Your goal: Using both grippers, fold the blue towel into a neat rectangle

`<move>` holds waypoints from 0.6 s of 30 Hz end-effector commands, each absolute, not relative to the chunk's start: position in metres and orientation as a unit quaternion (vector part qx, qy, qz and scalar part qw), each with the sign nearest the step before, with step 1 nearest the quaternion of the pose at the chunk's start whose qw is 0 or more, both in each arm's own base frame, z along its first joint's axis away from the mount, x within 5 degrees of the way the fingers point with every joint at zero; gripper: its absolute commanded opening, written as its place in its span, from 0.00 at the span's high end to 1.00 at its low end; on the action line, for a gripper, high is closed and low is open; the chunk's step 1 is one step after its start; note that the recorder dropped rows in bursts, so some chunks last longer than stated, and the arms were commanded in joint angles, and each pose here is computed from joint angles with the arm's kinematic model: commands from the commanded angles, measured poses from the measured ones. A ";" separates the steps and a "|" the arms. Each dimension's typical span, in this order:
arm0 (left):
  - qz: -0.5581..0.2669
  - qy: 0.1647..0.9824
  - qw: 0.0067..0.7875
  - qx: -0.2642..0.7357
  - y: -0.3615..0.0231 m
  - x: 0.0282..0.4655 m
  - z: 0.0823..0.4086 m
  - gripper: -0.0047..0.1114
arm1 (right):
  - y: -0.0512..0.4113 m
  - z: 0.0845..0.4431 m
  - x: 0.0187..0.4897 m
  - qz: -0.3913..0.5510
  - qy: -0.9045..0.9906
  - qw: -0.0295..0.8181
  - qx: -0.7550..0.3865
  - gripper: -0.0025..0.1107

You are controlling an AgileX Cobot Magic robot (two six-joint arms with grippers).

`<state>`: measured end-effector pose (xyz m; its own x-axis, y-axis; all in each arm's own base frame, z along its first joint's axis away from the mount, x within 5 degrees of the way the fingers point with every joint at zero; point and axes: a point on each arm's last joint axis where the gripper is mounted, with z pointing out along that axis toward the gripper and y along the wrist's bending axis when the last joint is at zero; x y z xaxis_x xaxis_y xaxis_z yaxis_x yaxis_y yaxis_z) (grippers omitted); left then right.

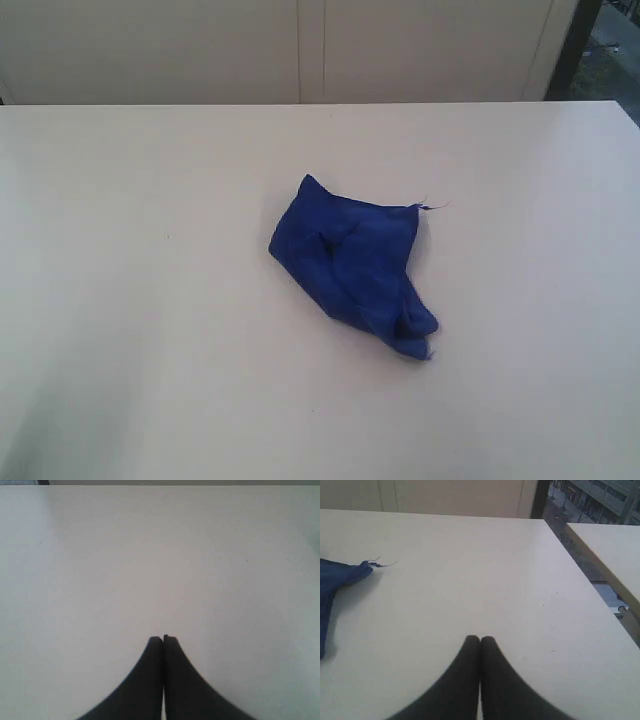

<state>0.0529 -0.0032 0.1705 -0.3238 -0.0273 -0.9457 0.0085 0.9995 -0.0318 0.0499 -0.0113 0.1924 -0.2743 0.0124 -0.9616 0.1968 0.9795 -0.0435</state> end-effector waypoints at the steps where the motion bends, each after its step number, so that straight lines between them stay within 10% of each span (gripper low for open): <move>1: -0.018 0.813 0.582 -0.010 -0.003 0.053 0.169 0.96 | -0.012 0.199 0.051 -0.084 0.768 0.632 0.064 0.98; 18: -0.018 0.813 0.582 -0.010 -0.003 0.053 0.169 0.96 | -0.009 0.244 0.049 -0.098 0.588 0.802 0.041 0.98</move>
